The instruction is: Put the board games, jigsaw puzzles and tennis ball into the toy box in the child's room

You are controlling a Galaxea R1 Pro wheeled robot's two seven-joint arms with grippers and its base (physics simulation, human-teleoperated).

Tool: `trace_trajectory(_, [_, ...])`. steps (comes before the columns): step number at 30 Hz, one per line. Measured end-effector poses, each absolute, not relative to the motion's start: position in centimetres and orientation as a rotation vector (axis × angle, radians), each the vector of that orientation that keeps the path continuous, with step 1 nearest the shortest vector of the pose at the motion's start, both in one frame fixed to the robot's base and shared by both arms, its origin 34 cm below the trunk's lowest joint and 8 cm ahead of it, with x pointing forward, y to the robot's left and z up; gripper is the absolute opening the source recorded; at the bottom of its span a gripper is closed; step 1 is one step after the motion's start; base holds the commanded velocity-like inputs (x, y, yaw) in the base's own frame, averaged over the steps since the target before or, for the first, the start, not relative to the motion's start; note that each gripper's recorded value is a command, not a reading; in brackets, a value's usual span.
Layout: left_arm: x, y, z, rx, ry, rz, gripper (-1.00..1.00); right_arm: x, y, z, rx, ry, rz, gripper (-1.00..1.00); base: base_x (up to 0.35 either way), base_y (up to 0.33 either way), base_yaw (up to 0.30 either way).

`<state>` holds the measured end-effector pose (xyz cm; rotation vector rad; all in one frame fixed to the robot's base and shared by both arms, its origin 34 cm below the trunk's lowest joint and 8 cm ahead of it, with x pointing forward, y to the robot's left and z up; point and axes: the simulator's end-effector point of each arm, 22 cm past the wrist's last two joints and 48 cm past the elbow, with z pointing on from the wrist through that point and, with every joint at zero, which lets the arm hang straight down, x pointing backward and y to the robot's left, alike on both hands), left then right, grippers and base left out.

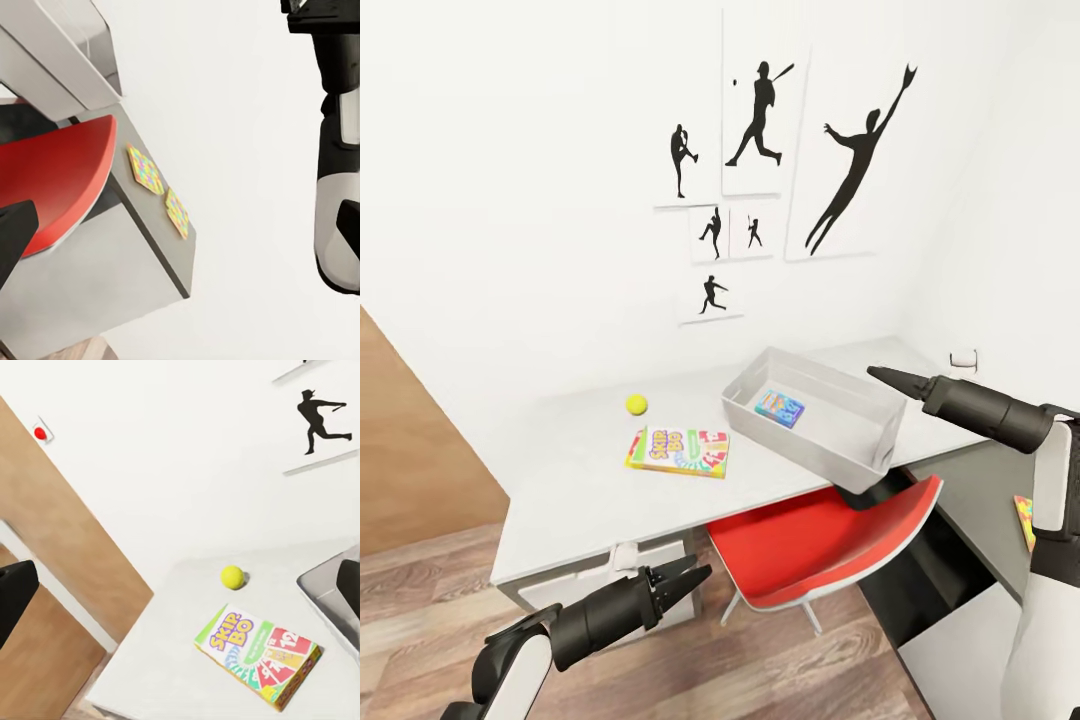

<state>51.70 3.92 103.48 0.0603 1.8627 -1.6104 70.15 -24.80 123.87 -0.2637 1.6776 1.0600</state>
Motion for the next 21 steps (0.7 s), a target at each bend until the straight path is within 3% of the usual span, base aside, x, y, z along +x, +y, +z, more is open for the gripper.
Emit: trace_trajectory(21, [50.7, 4.6, 103.0, 0.045, 1.874, -1.551, 1.0, 65.5, -25.1, 117.2, -0.191, 1.81, 1.115, 1.0, 0.0, 0.0, 0.0])
